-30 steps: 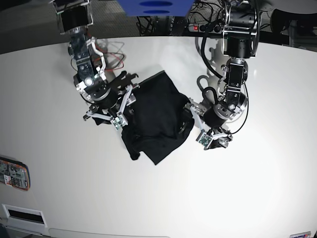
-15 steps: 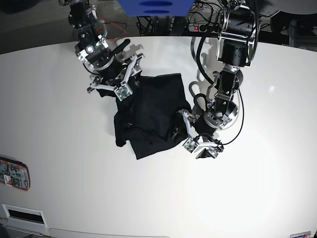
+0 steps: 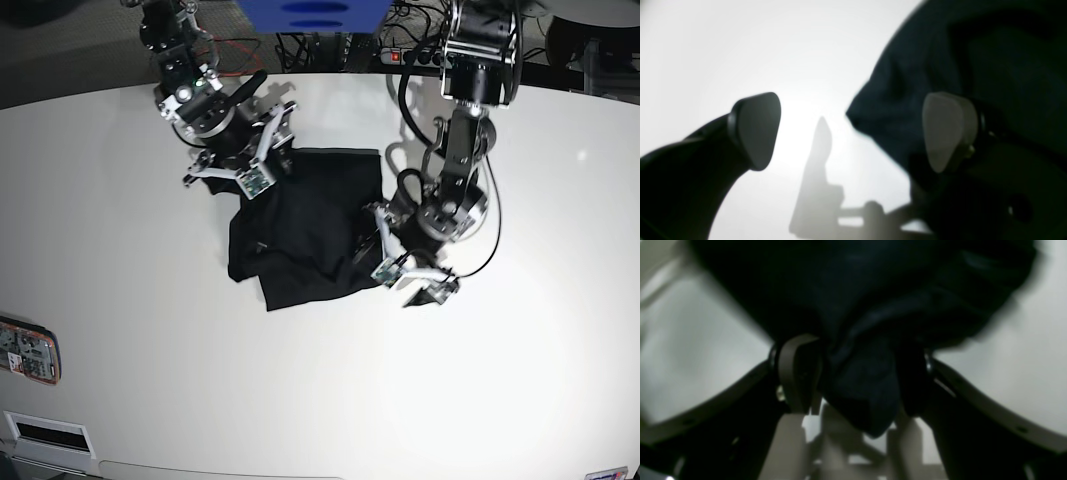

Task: Fold the T-shirt properly

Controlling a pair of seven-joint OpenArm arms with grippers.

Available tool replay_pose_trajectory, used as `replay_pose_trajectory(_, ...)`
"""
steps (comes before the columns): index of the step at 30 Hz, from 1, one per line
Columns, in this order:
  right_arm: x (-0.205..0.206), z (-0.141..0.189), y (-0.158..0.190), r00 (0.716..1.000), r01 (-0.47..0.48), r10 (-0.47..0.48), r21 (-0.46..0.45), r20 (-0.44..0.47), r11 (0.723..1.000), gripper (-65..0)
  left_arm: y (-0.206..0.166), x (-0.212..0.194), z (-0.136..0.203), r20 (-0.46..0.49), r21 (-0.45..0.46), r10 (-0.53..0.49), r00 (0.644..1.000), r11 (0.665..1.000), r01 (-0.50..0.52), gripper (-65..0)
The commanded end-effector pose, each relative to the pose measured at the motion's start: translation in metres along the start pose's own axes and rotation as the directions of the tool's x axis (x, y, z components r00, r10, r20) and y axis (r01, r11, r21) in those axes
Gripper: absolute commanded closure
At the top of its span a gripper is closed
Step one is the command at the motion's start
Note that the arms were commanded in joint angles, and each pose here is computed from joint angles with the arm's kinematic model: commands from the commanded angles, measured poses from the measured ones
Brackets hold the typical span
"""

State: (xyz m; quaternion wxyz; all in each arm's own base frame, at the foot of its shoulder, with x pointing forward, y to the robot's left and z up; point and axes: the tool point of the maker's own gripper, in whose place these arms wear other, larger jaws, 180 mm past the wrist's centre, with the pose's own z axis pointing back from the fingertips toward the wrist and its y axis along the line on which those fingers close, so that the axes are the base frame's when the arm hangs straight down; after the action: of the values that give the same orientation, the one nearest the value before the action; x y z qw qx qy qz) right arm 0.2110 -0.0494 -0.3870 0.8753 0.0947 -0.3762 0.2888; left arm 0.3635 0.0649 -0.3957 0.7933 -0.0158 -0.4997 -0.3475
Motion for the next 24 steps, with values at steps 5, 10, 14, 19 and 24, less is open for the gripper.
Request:
replay_pose_trajectory(5, 0.036, 0.011, -0.032, 0.981, 0.024, -0.008, -0.081, 0.196, 0.996, -37.7, 0.019, 0.037, 0.030, 0.126, 0.101, 0.011, 0.992, 0.995, -0.024, -65.0)
replay_pose_trajectory(10, 0.079, 0.026, -0.065, 0.911, 0.042, 0.028, -0.159, 0.412, 0.986, -37.7, 0.019, 0.054, 0.044, 0.169, 0.126, -0.002, 0.986, 0.992, -0.020, -65.0)
replay_pose_trajectory(14, 0.125, 0.045, -0.092, 0.809, 0.043, 0.099, -0.226, 0.579, 0.973, -37.7, 0.016, 0.072, 0.048, 0.213, 0.141, 0.014, 0.977, 0.989, -0.045, -65.0)
replay_pose_trajectory(19, 0.134, 0.065, -0.099, 0.732, 0.062, 0.127, -0.251, 0.669, 0.966, -37.7, 0.015, 0.084, 0.059, 0.245, 0.155, 0.010, 0.969, 0.987, -0.049, -65.0)
replay_pose_trajectory(24, 0.127, 0.073, -0.109, 0.728, 0.081, 0.136, -0.281, 0.672, 0.956, -37.7, 0.014, 0.093, 0.066, 0.270, 0.162, 0.007, 0.963, 0.985, -0.052, -65.0)
